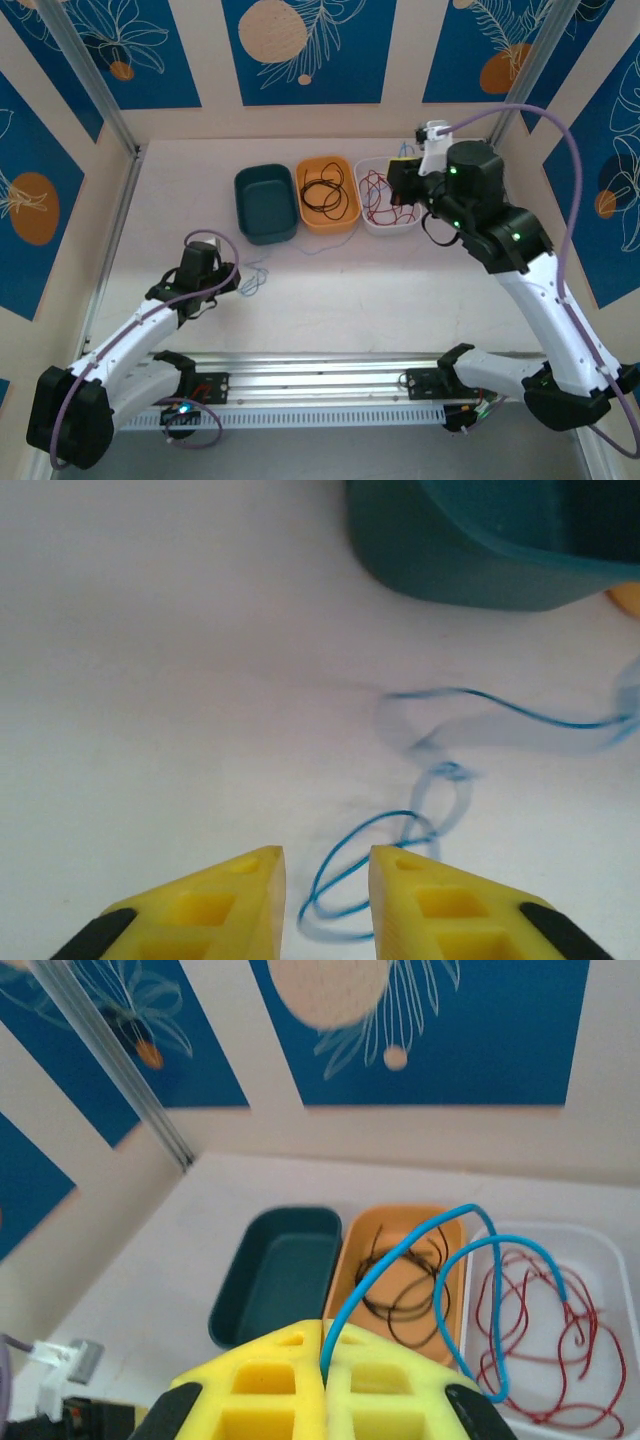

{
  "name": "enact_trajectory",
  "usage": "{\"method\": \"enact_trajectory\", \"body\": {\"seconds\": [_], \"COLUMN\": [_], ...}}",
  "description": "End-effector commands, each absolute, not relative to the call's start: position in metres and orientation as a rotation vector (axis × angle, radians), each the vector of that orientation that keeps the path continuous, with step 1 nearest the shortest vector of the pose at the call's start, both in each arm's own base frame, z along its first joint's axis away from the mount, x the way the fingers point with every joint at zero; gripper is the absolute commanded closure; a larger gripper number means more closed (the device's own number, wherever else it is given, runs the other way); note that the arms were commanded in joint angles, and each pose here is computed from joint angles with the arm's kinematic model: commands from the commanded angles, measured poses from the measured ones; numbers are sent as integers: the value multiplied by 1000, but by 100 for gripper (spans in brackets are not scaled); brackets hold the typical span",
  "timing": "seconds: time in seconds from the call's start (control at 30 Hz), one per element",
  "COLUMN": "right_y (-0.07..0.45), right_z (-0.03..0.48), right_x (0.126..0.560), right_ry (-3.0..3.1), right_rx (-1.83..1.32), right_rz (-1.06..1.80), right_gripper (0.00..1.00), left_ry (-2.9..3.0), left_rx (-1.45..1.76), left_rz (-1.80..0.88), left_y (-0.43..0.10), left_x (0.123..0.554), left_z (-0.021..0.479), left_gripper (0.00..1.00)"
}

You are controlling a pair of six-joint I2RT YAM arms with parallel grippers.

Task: Untangle the cables

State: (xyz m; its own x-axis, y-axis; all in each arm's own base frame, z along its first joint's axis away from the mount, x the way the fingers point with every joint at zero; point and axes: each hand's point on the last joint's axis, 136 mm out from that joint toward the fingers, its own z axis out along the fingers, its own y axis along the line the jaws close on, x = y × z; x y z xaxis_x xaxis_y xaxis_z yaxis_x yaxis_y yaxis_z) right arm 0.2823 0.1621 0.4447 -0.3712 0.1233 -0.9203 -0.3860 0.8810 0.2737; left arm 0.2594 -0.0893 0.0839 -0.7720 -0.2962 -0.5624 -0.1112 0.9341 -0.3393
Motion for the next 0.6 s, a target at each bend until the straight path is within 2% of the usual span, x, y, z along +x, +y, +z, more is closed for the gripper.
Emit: {"method": "enact_trajectory", "body": {"seconds": [0.0, 0.27, 0.4, 0.57], "right_y": [163, 172, 185, 206], "right_z": [467, 490, 504, 510], "right_x": [277, 280, 274, 277], "right_ry": [1820, 1828, 1818, 1827], "right_rx": [-229, -266, -330, -401], "right_rz": [577, 643, 736, 829], "right_gripper": [100, 100, 100, 100], "left_ry": [2467, 2461, 2455, 2438], "left_rx": [-307, -310, -302, -291], "left_rz": [-287, -286, -304, -342], "left_y": [-75, -75, -77, -82], "left_x": [254, 255, 256, 257], "left_z": [76, 76, 78, 85], "left_gripper": [70, 64, 51, 19]}}
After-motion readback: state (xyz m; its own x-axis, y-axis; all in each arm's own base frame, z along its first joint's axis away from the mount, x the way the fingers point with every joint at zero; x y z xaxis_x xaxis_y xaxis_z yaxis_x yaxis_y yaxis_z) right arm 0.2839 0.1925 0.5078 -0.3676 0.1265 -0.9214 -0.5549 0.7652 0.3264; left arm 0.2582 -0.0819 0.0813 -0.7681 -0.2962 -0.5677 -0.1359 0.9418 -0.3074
